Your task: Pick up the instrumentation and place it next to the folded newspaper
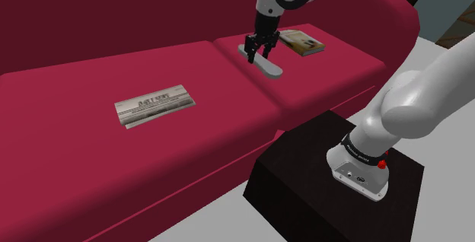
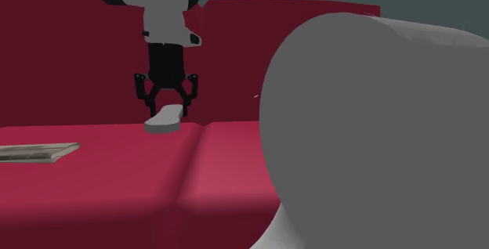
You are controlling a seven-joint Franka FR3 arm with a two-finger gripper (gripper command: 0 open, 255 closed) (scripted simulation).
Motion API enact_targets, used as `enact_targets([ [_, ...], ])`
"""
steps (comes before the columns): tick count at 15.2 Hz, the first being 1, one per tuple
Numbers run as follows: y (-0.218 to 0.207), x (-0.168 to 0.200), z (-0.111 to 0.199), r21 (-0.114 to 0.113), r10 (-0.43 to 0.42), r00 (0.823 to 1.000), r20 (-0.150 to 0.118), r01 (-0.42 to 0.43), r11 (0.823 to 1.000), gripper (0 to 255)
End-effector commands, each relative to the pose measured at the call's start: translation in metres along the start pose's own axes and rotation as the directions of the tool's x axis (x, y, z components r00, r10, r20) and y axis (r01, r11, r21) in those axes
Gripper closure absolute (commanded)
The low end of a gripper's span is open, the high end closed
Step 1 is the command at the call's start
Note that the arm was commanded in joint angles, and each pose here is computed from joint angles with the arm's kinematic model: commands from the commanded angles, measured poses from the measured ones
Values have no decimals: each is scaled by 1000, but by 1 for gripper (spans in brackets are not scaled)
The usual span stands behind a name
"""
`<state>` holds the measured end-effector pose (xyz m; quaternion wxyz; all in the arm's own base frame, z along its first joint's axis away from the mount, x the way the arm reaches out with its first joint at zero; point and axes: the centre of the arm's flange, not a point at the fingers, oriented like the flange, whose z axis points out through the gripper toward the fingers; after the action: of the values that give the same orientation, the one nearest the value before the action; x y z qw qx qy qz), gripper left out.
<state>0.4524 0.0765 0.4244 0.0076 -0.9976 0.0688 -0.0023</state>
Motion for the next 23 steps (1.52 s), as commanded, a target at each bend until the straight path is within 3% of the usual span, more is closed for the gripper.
enact_targets([
  [1,-25,-8,-1,0,1,1000,0,-1,1000,255],
  [23,-301,-100,-1,0,1,1000,0,-1,1000,255],
])
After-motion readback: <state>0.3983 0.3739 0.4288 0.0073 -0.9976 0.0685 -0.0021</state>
